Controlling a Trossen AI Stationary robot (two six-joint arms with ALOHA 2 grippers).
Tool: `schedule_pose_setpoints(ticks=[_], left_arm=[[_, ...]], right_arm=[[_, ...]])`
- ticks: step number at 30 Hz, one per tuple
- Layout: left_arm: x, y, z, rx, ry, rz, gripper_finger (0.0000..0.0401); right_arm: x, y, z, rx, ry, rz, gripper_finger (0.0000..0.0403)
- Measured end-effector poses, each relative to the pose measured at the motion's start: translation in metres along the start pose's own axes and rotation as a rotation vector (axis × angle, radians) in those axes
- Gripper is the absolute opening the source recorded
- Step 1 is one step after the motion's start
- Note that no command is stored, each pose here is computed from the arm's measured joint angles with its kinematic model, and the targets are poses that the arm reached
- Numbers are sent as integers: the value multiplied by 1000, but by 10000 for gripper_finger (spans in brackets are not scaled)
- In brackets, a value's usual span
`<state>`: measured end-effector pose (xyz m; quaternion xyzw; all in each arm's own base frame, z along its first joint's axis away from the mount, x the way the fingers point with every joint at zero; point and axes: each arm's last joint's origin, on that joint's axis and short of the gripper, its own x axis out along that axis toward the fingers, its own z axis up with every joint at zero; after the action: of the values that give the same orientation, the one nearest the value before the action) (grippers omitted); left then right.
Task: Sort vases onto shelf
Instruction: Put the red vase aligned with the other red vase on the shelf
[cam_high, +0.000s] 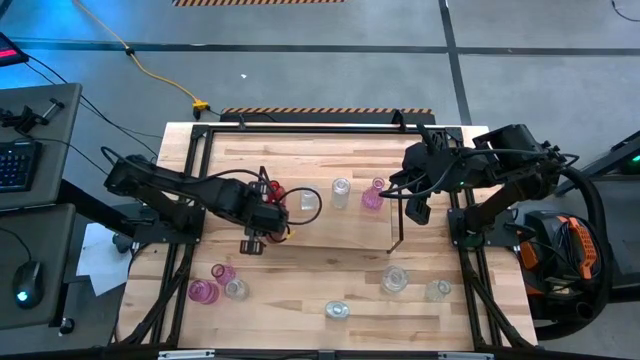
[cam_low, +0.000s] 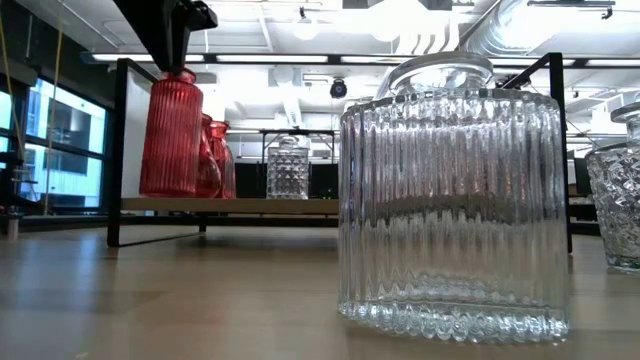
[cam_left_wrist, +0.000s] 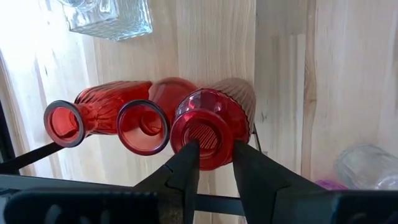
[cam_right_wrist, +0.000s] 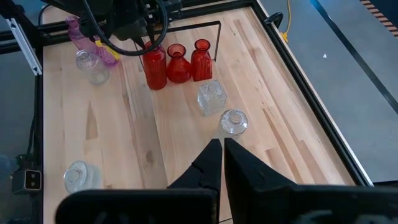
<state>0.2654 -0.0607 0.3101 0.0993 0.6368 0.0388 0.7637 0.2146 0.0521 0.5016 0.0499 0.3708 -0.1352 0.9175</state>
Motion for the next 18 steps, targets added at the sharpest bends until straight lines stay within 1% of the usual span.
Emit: schedule_pose_setpoints(ticks=[5,10,14,18], left_arm=[[-8,2,0,-12,-24,8,88],[-23,7,4,-22,-78,33,88],[-27,9,6,-44,-93,31,88],[-27,8,5,-58,-85,0,88]], right_arm=[[0,0,0,0,0,-1,0],[0,0,0,-1,0,0,0],[0,0,0,5,0,-1,0],[0,1,0,5,0,1,0]])
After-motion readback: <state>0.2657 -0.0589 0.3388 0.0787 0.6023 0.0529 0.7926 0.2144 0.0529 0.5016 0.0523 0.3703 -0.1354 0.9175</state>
